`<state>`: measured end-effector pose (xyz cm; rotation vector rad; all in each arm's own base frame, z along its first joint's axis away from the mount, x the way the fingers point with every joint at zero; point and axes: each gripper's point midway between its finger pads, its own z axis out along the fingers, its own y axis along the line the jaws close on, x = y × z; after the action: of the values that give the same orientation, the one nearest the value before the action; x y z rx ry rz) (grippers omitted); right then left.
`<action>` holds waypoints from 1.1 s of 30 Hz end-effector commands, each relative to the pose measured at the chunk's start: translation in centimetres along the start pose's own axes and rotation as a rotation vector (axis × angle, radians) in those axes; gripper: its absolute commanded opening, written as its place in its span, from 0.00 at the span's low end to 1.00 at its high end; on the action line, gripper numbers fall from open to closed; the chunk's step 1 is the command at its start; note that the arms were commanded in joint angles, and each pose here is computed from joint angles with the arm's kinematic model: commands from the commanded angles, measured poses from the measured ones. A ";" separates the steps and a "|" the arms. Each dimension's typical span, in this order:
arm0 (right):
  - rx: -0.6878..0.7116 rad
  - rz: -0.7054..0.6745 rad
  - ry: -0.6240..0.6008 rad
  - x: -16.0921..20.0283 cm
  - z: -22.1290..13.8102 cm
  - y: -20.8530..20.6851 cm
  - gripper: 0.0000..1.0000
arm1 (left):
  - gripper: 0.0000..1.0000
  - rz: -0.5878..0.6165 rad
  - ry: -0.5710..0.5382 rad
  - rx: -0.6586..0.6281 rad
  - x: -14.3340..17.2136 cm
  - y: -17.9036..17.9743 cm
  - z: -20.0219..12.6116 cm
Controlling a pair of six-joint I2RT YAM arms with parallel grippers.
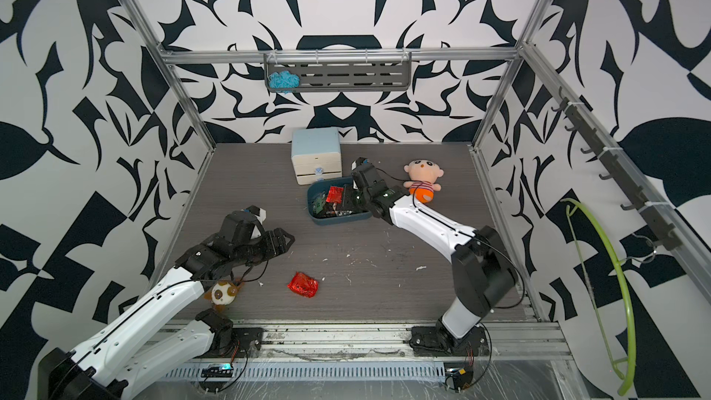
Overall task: Put the tea bags into the storage box
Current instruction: Place the tea bag in the storage box.
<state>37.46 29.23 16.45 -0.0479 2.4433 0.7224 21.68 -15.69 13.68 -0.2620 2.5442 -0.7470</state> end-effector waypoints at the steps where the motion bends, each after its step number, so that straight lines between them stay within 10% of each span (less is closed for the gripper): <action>1: -0.091 -0.029 0.030 -1.5 0.9 2.5 0.00 | 0.80 -0.028 0.079 -0.068 2.6 2.5 0.3; 14: 0.032 -0.033 0.089 -2.3 7.6 0.7 0.00 | 0.80 -0.070 0.158 -0.042 5.5 3.7 0.8; 19: 0.074 -0.058 0.105 -2.6 8.1 0.3 0.15 | 0.80 -0.085 0.193 -0.012 6.5 3.7 1.2; 33: 0.064 -0.176 -0.011 -3.8 -3.3 2.5 0.45 | 0.79 -0.087 0.255 -0.039 7.8 4.7 2.6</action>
<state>40.62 30.54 17.20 -0.1814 2.5073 0.5705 16.32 -15.38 6.82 -0.3191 2.7868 -0.8058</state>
